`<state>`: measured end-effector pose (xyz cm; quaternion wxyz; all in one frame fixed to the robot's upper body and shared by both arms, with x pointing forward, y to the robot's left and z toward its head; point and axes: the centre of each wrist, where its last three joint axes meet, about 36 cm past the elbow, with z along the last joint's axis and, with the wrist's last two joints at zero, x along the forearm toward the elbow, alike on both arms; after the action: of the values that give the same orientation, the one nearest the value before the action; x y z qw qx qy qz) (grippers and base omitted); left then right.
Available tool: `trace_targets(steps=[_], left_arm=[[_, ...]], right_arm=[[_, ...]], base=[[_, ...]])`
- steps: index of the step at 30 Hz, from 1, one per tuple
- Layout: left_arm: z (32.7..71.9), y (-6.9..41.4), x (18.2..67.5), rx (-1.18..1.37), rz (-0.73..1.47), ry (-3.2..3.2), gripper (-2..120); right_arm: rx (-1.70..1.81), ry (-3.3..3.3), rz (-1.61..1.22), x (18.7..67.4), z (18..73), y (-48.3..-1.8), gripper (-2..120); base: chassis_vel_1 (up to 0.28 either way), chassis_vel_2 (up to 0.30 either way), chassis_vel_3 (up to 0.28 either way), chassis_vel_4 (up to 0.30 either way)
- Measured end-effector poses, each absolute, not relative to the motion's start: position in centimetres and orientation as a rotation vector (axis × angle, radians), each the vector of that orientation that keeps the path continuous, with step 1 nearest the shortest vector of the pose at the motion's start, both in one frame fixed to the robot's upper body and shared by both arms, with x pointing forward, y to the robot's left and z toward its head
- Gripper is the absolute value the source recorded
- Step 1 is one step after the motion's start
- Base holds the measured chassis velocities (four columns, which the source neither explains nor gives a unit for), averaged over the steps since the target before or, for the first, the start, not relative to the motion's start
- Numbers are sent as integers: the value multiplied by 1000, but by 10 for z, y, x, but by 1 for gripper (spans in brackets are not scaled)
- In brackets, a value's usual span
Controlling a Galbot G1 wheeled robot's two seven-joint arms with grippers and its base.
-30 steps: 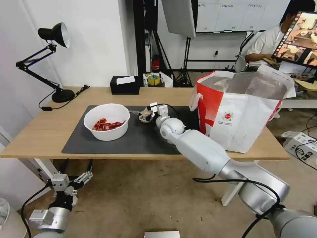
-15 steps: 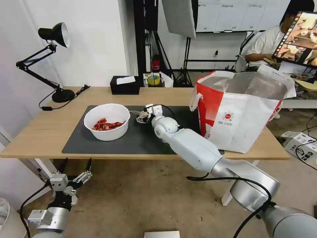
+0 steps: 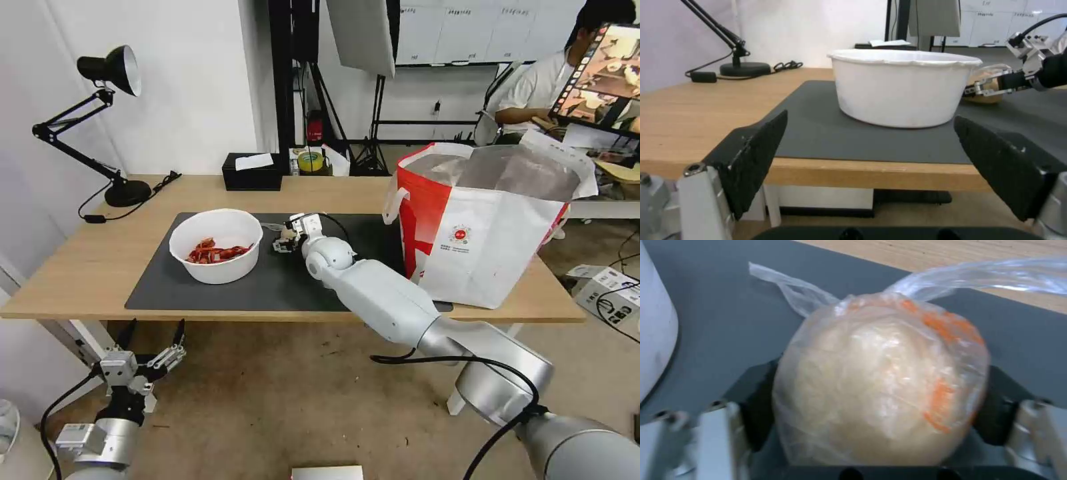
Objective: Pick up the trash from the table and place it into the takeout bag.
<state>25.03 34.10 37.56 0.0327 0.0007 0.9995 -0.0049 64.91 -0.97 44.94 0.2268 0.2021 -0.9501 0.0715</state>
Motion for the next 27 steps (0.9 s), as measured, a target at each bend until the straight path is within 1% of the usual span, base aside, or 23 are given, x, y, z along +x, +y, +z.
trace_targets(steps=[2, 3, 4, 6, 7, 8, 10, 11, 13, 14, 16, 17, 20, 24, 27], left_arm=[[376, 341, 250, 2, -16, 3076, 100], [376, 341, 250, 2, -16, 3075, 100], [376, 341, 250, 2, -16, 3075, 100], [376, 341, 250, 3, -17, 3074, 100], [376, 341, 250, 4, -17, 3073, 100], [376, 341, 250, 4, -17, 3073, 100], [377, 340, 251, 8, -18, 3070, 100], [377, 340, 251, 8, -18, 3070, 100], [378, 339, 251, 11, -18, 3068, 100], [378, 339, 251, 11, -18, 3068, 100], [379, 338, 251, 16, -21, 3067, 100], [379, 338, 251, 16, -21, 3067, 100], [380, 336, 250, 21, -24, 3065, 100], [380, 335, 249, 23, -24, 3067, 100], [381, 334, 248, 25, -25, 3067, 100]], right_arm=[[544, -2619, 184, 647, 449, -13, 70], [540, -2619, 180, 646, 449, -14, 67], [540, -2619, 180, 646, 449, -14, 67], [526, -2621, 173, 642, 447, -18, 55], [523, -2622, 172, 641, 447, -19, 52], [523, -2622, 172, 641, 447, -19, 52], [522, -2632, 156, 636, 447, -24, 40], [522, -2632, 156, 636, 447, -24, 40], [528, -2655, 142, 631, 448, -29, 32], [528, -2655, 142, 631, 448, -29, 32], [528, -2711, 145, 622, 453, -35, 20], [528, -2711, 145, 622, 453, -35, 20], [544, -2879, 262, 598, 462, -51, 10], [534, -2980, 294, 583, 468, -62, 9], [524, -3126, 305, 564, 481, -84, 9]], base=[[0, 0, 0, 0], [0, 0, 0, 0], [0, 0, 0, 0], [0, 0, 0, 0], [0, 0, 0, 0], [0, 0, 0, 0], [0, 0, 0, 0], [0, 0, 0, 0], [0, 0, 0, 0], [0, 0, 0, 0], [0, 0, 0, 0], [0, 0, 0, 0], [0, 0, 0, 0], [0, 0, 0, 0], [0, 0, 0, 0]])
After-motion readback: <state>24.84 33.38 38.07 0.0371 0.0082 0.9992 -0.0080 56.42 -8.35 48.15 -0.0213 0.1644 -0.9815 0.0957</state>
